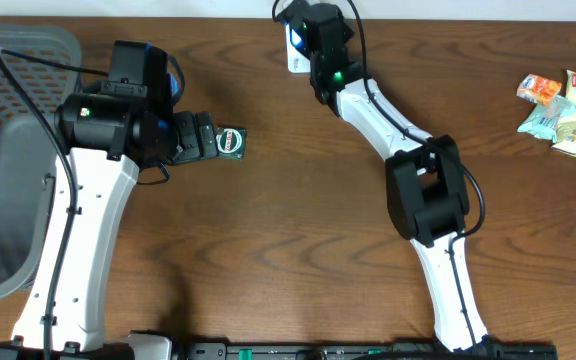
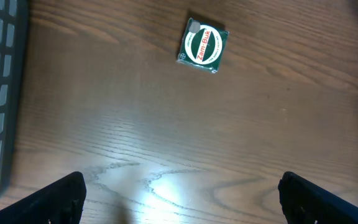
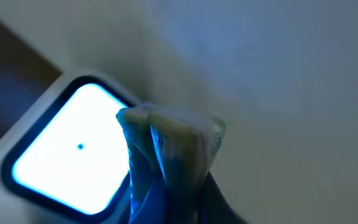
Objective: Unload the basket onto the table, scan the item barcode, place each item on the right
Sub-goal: 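Carry the green tissue pack to the right edge and release it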
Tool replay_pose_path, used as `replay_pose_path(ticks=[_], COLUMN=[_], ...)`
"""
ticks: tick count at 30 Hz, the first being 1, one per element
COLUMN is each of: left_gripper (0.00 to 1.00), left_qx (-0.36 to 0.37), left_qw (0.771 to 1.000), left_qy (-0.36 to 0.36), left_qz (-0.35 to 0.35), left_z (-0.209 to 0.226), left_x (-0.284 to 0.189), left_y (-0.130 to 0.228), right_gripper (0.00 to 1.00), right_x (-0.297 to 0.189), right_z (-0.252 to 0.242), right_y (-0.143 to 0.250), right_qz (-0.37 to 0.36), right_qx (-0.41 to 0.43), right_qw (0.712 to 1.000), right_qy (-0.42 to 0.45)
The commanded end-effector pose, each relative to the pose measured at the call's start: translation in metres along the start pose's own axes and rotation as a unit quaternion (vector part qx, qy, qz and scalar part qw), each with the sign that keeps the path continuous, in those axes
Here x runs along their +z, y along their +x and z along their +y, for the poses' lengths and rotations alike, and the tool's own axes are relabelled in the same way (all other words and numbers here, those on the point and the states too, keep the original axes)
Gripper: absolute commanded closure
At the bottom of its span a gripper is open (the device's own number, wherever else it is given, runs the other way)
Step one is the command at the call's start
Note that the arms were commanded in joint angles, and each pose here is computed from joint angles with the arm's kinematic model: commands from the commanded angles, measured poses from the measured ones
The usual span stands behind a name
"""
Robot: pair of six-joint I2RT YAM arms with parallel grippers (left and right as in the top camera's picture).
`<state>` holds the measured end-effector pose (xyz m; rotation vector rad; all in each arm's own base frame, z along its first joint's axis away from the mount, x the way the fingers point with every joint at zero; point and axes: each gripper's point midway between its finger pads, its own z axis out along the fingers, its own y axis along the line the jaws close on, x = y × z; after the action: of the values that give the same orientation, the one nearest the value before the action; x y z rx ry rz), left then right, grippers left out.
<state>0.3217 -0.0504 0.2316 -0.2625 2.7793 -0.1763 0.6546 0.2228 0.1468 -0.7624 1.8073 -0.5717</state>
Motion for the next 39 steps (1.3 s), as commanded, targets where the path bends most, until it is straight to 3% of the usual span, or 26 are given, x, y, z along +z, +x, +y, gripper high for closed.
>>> replay_pose_path(ticks=[1, 5, 8, 17, 18, 19, 20, 21, 24, 27, 31, 36, 39], left_gripper=[0.02, 0.03, 0.02, 0.02, 0.02, 0.02, 0.02, 0.02, 0.02, 0.02, 0.02, 0.02, 0.02], left_qx=[0.000, 0.000, 0.000, 0.000, 0.000, 0.000, 0.000, 0.000, 0.000, 0.000, 0.000, 0.000, 0.000], left_qw=[1.000, 1.000, 1.000, 1.000, 1.000, 1.000, 1.000, 1.000, 1.000, 1.000, 1.000, 1.000, 1.000], left_qy=[-0.003, -0.003, -0.003, -0.003, -0.003, -0.003, -0.003, -0.003, -0.003, -0.003, -0.003, -0.003, -0.003], left_qz=[-0.002, -0.002, -0.002, -0.002, -0.002, -0.002, -0.002, -0.002, -0.002, -0.002, -0.002, -0.002, -0.002], left_z=[0.001, 0.001, 0.001, 0.001, 0.001, 0.001, 0.001, 0.001, 0.001, 0.001, 0.002, 0.001, 0.001], left_x=[-0.001, -0.001, -0.001, -0.001, -0.001, -0.001, -0.001, -0.001, -0.001, -0.001, -0.001, -0.001, -0.001], left_y=[-0.001, -0.001, -0.001, -0.001, -0.001, -0.001, -0.001, -0.001, -0.001, -0.001, -0.001, -0.001, -0.001], right_gripper=[0.99, 0.99, 0.99, 0.99, 0.93, 0.74, 0.43, 0.02, 0.01, 0.01, 0.01, 0.01, 0.01], right_x=[-0.021, -0.041, -0.052, -0.078, -0.082, -0.087, -0.090, -0.093, -0.097, -0.098, -0.094, -0.108, -0.120], right_z=[-0.056, -0.111, -0.149, -0.227, -0.234, -0.239, -0.243, -0.244, -0.240, -0.233, -0.206, -0.160, -0.136], right_y=[-0.017, -0.007, 0.023, 0.219, 0.237, 0.255, 0.268, 0.280, 0.301, 0.306, 0.278, 0.195, 0.152], right_qz=[0.012, 0.035, 0.072, 0.318, 0.337, 0.351, 0.360, 0.366, 0.365, 0.350, 0.294, 0.175, 0.125], right_qx=[0.007, 0.103, 0.143, 0.166, 0.182, 0.206, 0.228, 0.251, 0.307, 0.368, 0.450, 0.515, 0.518], right_qw=[0.997, 0.991, 0.984, 0.930, 0.920, 0.909, 0.900, 0.893, 0.879, 0.861, 0.834, 0.770, 0.733], right_qy=[0.071, 0.083, 0.075, 0.082, 0.086, 0.089, 0.087, 0.076, 0.028, -0.014, -0.120, -0.335, -0.422])
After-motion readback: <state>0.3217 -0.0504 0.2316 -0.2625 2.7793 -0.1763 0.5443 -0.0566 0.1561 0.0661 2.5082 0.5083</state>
